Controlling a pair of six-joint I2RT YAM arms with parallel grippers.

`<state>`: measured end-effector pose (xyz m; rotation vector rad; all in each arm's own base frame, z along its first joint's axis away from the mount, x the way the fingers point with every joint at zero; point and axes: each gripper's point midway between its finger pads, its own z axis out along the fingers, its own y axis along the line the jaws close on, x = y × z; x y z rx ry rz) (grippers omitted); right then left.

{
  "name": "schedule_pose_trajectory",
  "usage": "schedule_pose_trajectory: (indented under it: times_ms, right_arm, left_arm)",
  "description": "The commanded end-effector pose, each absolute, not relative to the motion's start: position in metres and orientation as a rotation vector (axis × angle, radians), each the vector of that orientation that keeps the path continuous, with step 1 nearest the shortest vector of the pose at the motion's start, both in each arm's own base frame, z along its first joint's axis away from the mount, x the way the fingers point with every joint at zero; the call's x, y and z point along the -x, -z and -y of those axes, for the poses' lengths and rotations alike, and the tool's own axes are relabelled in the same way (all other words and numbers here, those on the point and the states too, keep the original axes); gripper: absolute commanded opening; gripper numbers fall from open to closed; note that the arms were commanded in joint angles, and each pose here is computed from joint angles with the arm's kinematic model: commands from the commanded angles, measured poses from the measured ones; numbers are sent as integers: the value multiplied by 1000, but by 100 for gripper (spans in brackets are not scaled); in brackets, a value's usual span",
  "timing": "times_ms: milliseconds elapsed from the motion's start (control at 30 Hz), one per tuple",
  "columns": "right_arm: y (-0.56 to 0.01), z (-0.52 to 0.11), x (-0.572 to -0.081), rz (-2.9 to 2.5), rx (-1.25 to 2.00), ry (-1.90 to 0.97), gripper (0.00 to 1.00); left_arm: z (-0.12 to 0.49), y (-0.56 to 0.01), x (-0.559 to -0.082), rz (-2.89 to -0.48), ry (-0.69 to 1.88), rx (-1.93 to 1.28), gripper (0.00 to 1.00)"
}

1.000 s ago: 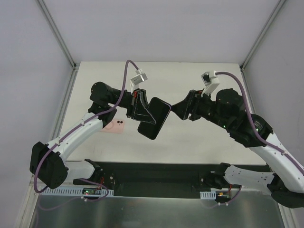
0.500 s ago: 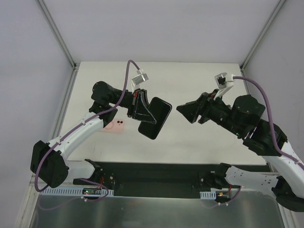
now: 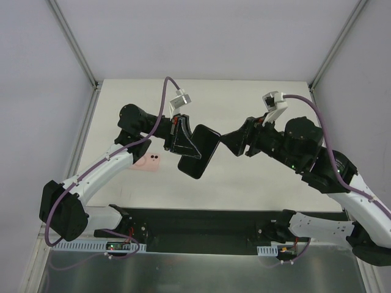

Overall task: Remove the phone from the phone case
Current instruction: Remove the phone case from the phone.

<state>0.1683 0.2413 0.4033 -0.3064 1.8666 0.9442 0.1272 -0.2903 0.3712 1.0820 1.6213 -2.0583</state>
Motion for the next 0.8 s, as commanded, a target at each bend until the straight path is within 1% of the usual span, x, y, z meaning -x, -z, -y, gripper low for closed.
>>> schedule_pose_trajectory:
  times_ms: [0,767]
  right_arm:
    - [-429,-232,-174,-1784,263,-928,60]
    - [-433,-230,-170,-1766,269,-943,60]
  left_arm:
    - [288,-388,-125,-1491,1993,-1129,0]
    - [288,-388,-125,-1490,1992,-1127,0]
